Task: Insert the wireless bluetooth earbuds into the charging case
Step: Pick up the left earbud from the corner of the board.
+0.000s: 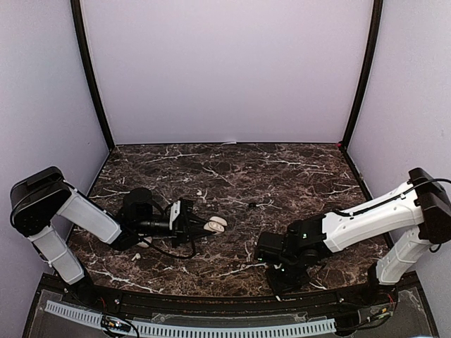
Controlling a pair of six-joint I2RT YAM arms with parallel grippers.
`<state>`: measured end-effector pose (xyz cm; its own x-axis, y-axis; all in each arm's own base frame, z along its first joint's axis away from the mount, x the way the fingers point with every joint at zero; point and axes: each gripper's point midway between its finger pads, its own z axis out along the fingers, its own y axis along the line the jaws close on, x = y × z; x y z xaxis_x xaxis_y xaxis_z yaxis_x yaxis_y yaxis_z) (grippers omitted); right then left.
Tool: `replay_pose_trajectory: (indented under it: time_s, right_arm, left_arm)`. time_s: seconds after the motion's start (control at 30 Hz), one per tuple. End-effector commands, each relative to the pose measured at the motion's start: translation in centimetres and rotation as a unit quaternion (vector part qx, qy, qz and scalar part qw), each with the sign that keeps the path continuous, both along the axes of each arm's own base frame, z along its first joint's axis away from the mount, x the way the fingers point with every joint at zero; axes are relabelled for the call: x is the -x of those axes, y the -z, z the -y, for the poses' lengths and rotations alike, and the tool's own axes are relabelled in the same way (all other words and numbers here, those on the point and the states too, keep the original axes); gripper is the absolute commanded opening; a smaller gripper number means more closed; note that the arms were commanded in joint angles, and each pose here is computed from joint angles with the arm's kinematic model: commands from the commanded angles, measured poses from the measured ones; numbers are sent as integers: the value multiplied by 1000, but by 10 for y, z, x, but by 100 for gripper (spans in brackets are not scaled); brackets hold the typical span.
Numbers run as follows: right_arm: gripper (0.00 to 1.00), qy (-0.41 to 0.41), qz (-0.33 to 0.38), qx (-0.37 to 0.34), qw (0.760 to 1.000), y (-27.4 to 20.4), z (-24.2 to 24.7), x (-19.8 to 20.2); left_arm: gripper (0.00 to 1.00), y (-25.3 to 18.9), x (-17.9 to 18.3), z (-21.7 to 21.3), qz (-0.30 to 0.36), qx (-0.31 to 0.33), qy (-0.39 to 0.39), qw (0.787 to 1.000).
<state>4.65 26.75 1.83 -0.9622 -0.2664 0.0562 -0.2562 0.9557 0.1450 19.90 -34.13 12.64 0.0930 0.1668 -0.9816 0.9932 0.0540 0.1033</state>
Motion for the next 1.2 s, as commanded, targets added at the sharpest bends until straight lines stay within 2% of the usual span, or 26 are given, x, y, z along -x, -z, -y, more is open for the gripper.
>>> replay_pose_trajectory:
  time_s: [0.0, 0.33, 0.57, 0.9, 1.1, 1.17]
  right_arm:
    - [16, -12, 14, -20, 1000, -10, -17, -4]
    - [14, -37, 91, -74, 992, -40, -50, -41]
    - [12, -59, 173, -148, 972, -70, -76, -79]
    - [9, -76, 333, -270, 900, -142, -90, -129]
    - [9, -98, 385, -320, 860, -168, -90, -143]
    - [9, -116, 399, -343, 843, -179, -94, -143]
  left_arm:
    - [8, -6, 3, -4, 9, 5, 3, 1000]
    - [8, -6, 3, -5, 5, 6, 1, 1000]
    - [8, -12, 7, -5, -23, 32, 6, 999]
    - [8, -26, 6, 0, -51, 64, 12, 997]
    - [8, -38, 2, 3, -38, 75, 13, 996]
    - [8, -42, 9, 4, -33, 80, 35, 996]
